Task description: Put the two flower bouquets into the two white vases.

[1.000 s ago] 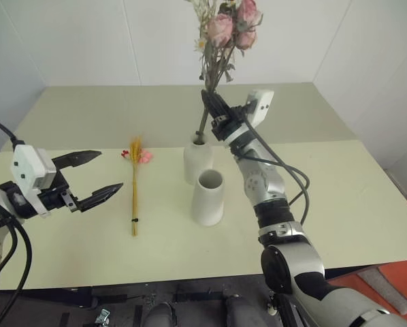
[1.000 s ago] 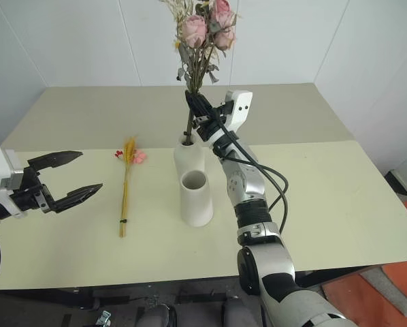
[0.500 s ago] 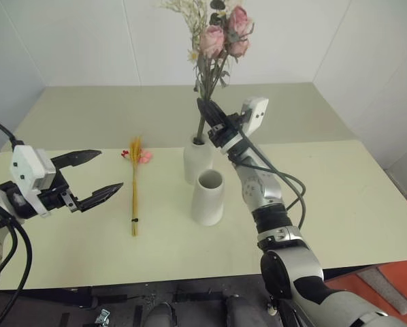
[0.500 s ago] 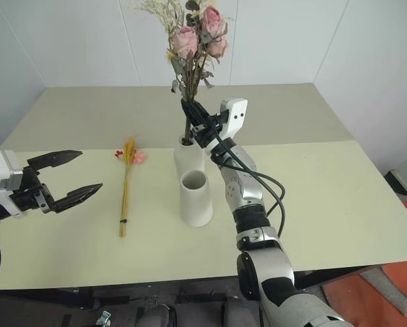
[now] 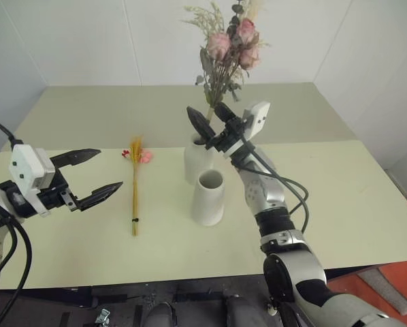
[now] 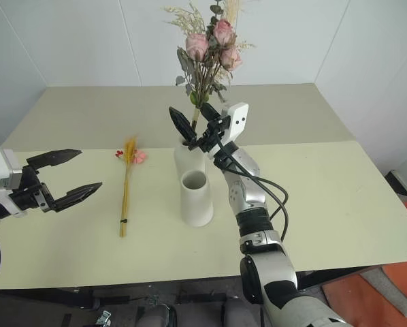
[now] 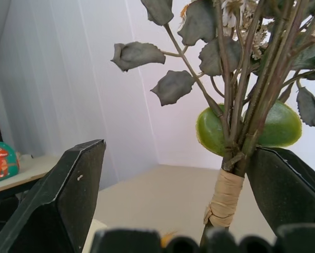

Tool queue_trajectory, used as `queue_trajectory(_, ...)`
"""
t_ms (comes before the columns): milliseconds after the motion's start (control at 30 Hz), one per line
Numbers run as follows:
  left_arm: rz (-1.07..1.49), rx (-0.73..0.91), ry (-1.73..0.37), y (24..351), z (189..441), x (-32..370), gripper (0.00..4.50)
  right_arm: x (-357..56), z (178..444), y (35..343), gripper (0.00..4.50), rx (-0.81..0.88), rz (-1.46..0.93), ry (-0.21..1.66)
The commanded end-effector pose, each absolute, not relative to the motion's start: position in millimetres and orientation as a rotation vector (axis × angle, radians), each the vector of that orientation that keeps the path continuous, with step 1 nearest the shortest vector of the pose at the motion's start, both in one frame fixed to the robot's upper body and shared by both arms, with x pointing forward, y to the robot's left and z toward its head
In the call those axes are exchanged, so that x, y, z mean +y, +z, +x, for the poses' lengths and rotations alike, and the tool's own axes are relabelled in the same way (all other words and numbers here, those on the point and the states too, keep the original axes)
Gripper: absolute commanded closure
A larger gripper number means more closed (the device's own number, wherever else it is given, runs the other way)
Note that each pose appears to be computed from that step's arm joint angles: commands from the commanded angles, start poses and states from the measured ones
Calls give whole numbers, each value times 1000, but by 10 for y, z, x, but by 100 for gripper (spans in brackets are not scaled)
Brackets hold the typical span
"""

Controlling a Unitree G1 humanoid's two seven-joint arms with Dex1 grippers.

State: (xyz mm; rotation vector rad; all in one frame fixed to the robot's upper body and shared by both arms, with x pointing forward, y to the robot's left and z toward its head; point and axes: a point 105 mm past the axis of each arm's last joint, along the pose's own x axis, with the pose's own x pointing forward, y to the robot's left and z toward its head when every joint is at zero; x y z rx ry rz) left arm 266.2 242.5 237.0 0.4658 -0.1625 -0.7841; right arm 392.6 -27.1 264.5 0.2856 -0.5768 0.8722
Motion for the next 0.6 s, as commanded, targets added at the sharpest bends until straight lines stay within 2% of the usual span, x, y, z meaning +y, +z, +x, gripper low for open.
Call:
queue_trajectory(33, 495, -213, -786, 2468, 2642, 2404, 0, -283, 3766, 2824, 1, -659, 277, 933)
queue_trajectory(233, 495, -214, -788, 2473, 2652, 2406, 0, -248, 3681, 2741, 1, -631, 212, 991)
queue_trajectory(367, 497, -209, -791, 2471, 2661, 2406, 0, -200, 3750, 2660, 1, -551, 52, 984)
queue_trajectory(600, 494, -206, -796, 2462, 2673, 2397, 0, -229, 3891, 2733, 1, -515, 24, 933)
